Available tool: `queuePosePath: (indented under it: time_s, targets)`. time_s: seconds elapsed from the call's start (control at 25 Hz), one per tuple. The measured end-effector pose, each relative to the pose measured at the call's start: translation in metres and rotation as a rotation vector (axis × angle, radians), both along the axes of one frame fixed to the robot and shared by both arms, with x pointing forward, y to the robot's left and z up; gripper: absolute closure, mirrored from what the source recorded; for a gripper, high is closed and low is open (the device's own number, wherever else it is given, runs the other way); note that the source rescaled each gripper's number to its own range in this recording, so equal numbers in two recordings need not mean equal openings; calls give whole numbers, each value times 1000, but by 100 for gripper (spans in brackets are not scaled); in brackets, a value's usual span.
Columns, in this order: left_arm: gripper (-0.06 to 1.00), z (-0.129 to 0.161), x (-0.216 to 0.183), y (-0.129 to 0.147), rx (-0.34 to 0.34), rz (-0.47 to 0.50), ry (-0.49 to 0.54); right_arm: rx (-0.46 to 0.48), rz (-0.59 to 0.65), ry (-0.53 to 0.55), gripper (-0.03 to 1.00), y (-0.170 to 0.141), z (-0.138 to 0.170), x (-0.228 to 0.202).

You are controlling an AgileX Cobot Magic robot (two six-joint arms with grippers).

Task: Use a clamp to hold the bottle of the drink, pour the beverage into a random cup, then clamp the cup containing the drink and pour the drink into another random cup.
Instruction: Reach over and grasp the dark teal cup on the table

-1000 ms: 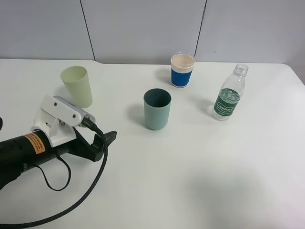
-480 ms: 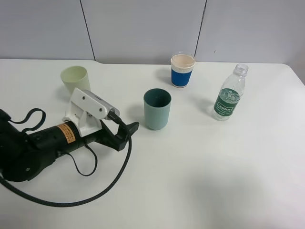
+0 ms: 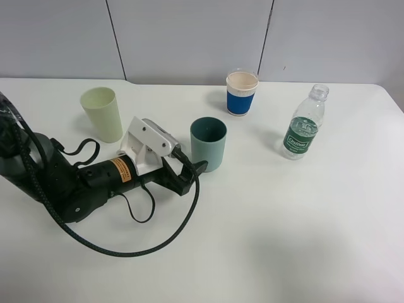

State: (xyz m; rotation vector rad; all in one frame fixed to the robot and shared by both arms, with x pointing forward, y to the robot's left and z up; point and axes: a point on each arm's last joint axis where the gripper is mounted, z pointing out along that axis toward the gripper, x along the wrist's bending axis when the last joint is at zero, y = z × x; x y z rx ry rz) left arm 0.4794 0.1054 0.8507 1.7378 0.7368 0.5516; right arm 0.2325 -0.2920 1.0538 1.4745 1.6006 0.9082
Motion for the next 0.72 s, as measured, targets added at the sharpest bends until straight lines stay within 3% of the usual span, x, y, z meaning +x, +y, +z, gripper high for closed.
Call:
queuePosePath:
  time_s: [0.48, 0.72]
  targets:
    - [-6, -4, 19, -26, -38, -107, -47, 0, 0, 0, -2, 0, 0, 0]
    - [-6, -11, 29, -35, -103, -94, 4, 0, 0, 0, -2, 0, 0, 0]
